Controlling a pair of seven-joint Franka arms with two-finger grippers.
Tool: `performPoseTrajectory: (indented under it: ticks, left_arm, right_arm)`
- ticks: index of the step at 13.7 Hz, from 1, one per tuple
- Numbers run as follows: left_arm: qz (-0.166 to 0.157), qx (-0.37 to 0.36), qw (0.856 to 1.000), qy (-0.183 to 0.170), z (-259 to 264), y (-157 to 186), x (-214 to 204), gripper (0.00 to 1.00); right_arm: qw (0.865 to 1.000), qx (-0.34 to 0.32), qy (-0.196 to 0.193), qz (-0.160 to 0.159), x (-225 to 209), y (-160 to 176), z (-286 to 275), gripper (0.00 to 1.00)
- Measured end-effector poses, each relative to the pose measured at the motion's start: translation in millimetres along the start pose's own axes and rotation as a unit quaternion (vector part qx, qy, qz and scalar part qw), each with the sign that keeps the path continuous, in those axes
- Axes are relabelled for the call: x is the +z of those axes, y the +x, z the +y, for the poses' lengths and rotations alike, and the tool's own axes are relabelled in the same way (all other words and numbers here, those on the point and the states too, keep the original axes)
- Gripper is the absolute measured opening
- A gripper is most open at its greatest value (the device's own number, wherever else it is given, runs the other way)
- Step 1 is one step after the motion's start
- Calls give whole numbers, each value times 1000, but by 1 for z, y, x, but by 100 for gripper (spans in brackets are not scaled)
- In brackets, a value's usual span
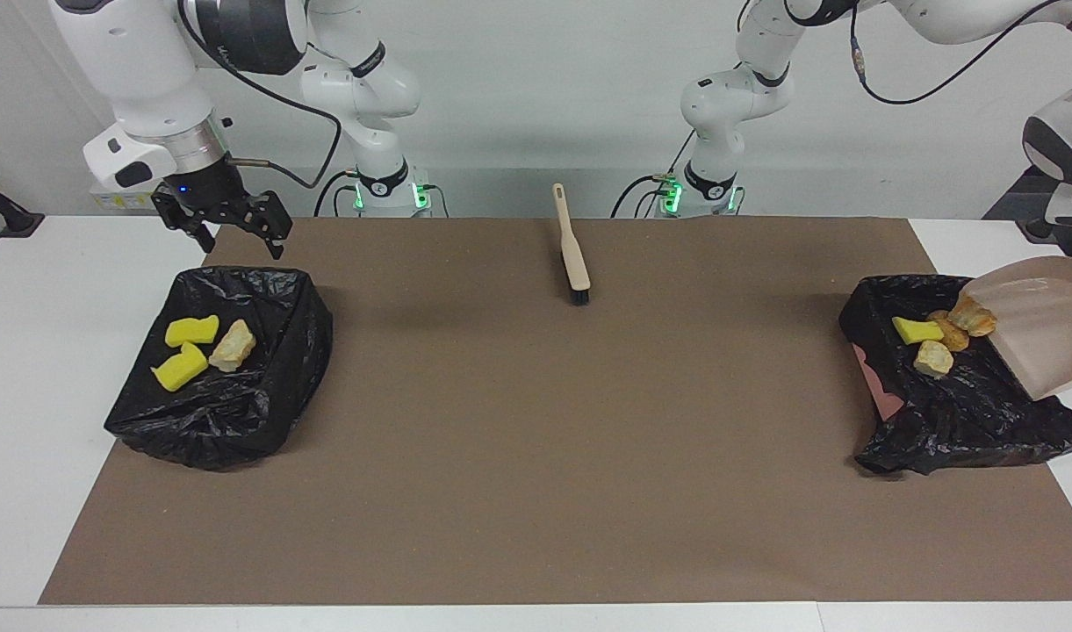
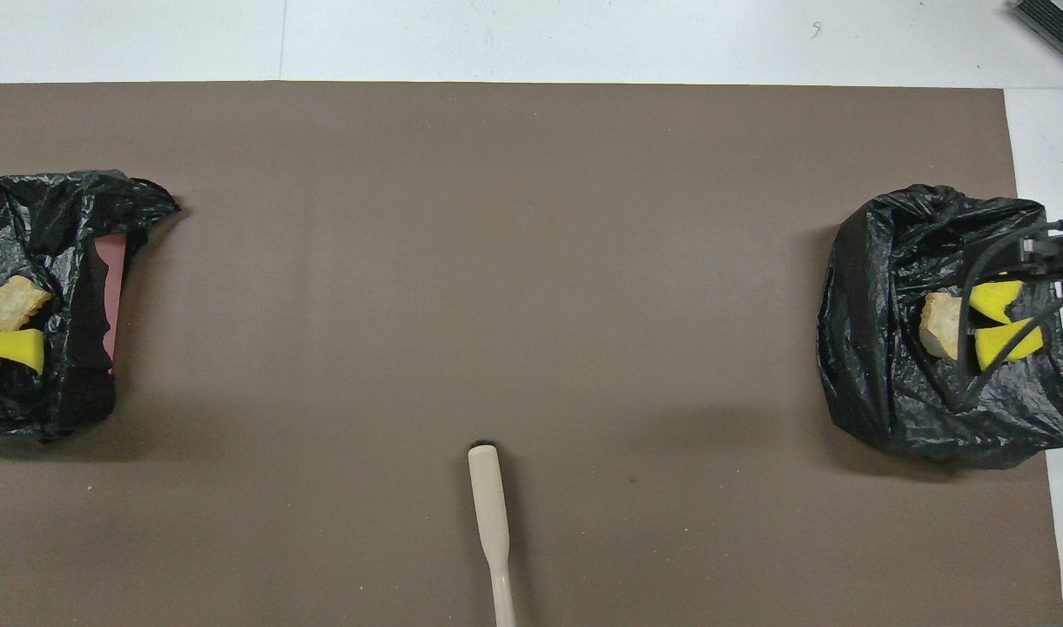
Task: Sweep and dump trash in bin
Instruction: 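Tip the dustpan over the trash bag with the left gripper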
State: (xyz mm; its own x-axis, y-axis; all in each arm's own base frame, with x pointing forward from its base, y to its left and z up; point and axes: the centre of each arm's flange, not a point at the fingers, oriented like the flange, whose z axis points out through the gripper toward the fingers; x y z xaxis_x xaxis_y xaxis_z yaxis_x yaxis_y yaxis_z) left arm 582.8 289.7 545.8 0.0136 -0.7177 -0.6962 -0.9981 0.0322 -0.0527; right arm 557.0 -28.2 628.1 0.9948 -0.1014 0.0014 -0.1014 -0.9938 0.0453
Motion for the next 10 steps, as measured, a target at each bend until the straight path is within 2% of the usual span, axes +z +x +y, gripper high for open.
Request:
performPoseTrajectory:
  ticks: [4,7,10]
  left_arm:
    - [-3,10,1000,-5,-10,17,-23,32]
    - [-29,-7,999,-10,-9,16,-27,32]
    - [-71,-4,997,-20,-6,10,-32,32]
  right_arm:
    - [1000,-1,0,-4,-1,-6,-5,100]
    - [1000,1,0,-5,0,-6,-3,100]
    - [1000,1,0,-5,0,-6,-3,100]
